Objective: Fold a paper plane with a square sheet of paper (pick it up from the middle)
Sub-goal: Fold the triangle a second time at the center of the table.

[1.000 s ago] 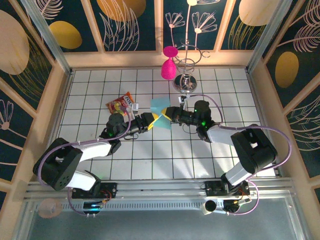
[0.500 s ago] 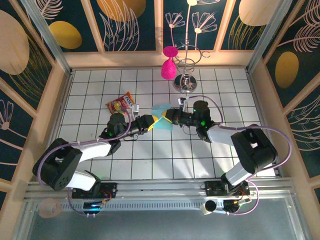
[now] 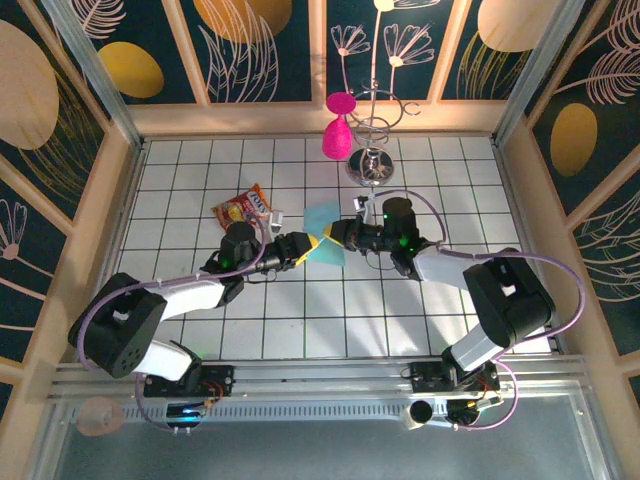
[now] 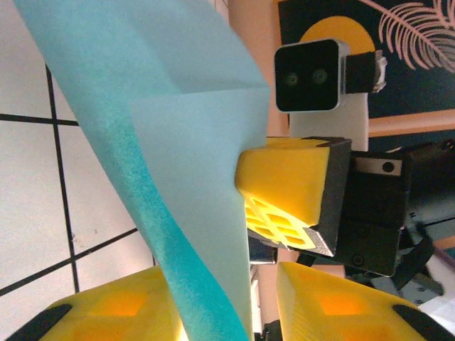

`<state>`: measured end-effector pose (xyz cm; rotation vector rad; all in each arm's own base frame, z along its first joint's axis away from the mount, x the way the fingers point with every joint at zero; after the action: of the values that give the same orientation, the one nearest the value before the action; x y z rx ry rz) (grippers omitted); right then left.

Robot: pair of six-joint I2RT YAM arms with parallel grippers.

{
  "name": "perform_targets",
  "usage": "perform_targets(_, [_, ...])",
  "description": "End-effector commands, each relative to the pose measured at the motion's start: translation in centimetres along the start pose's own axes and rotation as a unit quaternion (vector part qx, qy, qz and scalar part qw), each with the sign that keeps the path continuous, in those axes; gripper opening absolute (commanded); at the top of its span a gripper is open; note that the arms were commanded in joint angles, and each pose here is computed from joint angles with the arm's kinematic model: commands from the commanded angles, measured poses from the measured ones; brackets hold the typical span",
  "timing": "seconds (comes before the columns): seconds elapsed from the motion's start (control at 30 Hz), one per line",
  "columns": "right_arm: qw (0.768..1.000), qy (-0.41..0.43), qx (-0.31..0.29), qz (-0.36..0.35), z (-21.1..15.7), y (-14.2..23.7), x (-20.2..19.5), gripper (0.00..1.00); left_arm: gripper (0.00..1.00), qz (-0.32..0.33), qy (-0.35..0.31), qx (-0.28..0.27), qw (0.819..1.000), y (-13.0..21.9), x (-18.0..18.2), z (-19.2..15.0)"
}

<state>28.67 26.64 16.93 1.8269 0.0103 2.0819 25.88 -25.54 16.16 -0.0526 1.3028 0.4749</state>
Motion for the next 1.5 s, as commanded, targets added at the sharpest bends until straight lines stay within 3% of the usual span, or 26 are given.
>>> perform_targets(0.0, [1.000,0.026,0.012,-0.008,-0.1,-0.2,0.9,0.04,0.40,0.007,-0.008,0.014,1.000,-0.3,0.3,-0.1])
perform_targets(0.4, [0.998,-0.002,0.051,-0.045,-2.8,-2.0,-2.7,0.04,0.42,0.030,0.044,0.019,0.998,1.1,4.3,-3.0])
perform_targets(0.67, [0.997,-0.017,0.053,-0.047,-3.3,-2.6,-3.6,0.04,0.38,0.029,0.050,0.025,0.998,1.5,4.9,-3.8])
perform_targets(1.03, [0.997,-0.039,0.056,-0.039,-3.5,-2.8,-4.0,0.04,0.43,0.019,0.047,0.034,0.998,1.3,4.7,-3.9])
perform_targets(1.47, [0.996,-0.043,0.056,-0.054,-3.8,-2.5,-4.8,0.07,0.28,0.030,0.054,0.031,0.998,1.5,5.4,-4.1])
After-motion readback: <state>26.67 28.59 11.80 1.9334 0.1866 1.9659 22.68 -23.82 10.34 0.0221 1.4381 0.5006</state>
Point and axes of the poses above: each hand's point on the last joint's axis, 136 mm out from that joint toward the fingers, its own y axis back along the fingers, its own x axis along the line the jaws close on, z = x × y, the point moved 4 cm from there along y, back along the fingers, and after that the axes turned 6 degrees about -y, right-handed, at the moved point
